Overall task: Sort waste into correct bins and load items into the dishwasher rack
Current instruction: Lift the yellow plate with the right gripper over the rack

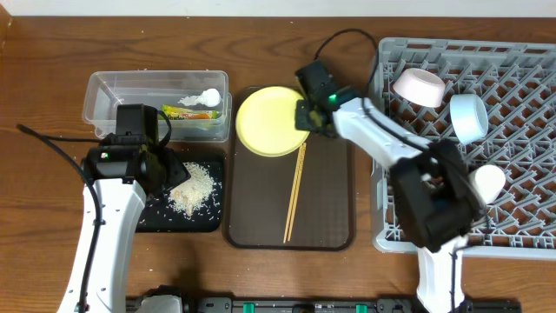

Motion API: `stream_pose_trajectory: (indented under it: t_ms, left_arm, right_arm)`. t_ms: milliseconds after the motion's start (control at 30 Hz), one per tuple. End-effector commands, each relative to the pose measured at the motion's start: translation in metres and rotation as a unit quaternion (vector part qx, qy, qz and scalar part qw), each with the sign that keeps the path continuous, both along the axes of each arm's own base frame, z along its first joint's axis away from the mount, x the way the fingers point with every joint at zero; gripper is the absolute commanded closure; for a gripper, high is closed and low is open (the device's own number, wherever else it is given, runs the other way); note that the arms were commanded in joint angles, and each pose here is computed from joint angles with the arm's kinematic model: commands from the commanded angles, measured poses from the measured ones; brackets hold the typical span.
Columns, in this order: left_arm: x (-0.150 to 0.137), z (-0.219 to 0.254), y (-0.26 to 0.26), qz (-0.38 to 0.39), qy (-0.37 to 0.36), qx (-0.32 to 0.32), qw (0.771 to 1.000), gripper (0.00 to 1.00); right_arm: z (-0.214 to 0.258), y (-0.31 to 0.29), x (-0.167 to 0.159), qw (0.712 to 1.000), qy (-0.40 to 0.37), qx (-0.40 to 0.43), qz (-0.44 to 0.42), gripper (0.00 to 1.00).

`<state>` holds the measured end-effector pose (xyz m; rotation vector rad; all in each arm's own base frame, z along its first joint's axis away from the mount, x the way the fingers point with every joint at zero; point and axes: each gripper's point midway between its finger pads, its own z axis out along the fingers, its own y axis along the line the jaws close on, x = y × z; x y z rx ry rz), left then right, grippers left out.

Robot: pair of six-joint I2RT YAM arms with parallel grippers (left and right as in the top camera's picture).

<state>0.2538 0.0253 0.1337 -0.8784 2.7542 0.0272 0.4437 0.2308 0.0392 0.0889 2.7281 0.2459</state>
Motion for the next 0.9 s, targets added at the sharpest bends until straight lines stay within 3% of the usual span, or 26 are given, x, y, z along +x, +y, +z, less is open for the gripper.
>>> stream_pose_trajectory:
  t_ms: [0, 233, 500, 667, 867]
  left_arm:
    - [-0.004, -0.002, 0.001, 0.003, 0.004, -0.001, 1.000, 0.35]
    - [-0.004, -0.002, 0.001, 0.003, 0.004, -0.001, 1.000, 0.35]
    - [-0.004, -0.002, 0.001, 0.003, 0.004, -0.001, 1.000, 0.35]
    - [-0.004, -0.002, 0.001, 0.003, 0.004, -0.001, 1.000, 0.35]
    - [-0.004, -0.002, 0.001, 0.003, 0.004, -0.001, 1.000, 0.34]
  right_arm:
    - [0.090, -0.038, 0.022, 0.994, -0.105, -0.028, -0.003, 0.99]
    - [0.198, -0.126, 0.011, 0.970, -0.204, -0.130, -0.033, 0.99]
    - [0.286, -0.237, -0.032, 0.925, -0.254, -0.266, -0.098, 0.99]
    - [0.306, -0.291, -0.070, 0.902, -0.223, -0.344, -0.132, 0.99]
    - [0.286, -0.327, -0.111, 0.884, -0.116, -0.429, -0.144, 0.99]
